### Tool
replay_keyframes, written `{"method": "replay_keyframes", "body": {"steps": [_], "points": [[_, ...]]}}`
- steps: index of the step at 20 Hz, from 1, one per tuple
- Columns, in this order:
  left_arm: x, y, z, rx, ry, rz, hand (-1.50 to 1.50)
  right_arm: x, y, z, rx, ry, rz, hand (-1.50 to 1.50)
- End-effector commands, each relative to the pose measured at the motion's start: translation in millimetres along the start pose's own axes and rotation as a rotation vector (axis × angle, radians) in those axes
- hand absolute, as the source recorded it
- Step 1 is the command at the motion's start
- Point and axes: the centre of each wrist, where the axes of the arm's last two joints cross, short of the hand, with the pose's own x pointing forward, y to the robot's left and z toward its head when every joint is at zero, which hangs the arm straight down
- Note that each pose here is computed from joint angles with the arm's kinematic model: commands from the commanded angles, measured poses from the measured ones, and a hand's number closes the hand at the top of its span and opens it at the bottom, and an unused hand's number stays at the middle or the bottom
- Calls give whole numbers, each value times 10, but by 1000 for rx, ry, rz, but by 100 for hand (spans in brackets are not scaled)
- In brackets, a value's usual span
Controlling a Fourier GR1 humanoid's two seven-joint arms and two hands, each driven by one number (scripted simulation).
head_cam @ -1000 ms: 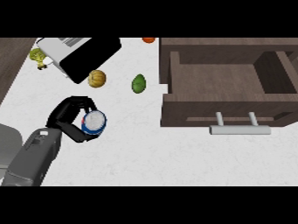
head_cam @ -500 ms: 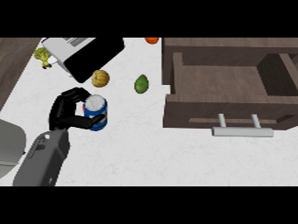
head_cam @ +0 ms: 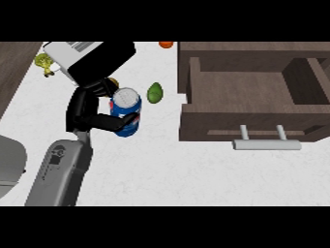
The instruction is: Pick up the can, place it into the drawer and close the drawer
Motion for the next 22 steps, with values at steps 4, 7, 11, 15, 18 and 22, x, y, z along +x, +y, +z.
{"method": "replay_keyframes", "body": {"steps": [4,7,11,15,18,22], "points": [[543,-597,-282,-46,-15,-17,150,-18,-65,18,30,-3,-8,-150],[1044,-836,-296,-65,-31,-20,150,69,-7,-9,16,2,-2,-150],[1252,-1114,-327,-94,-66,-57,150,1,-118,59,-3,-7,11,-150],[1589,-1400,-448,-120,-86,-52,150,85,81,-83,6,-7,3,-150],[1687,-1519,-661,-105,-77,-55,150,2,-15,50,13,-4,-13,-150],[1803,-1799,-809,-103,-84,-78,150,52,23,-155,39,-7,18,-150]]}}
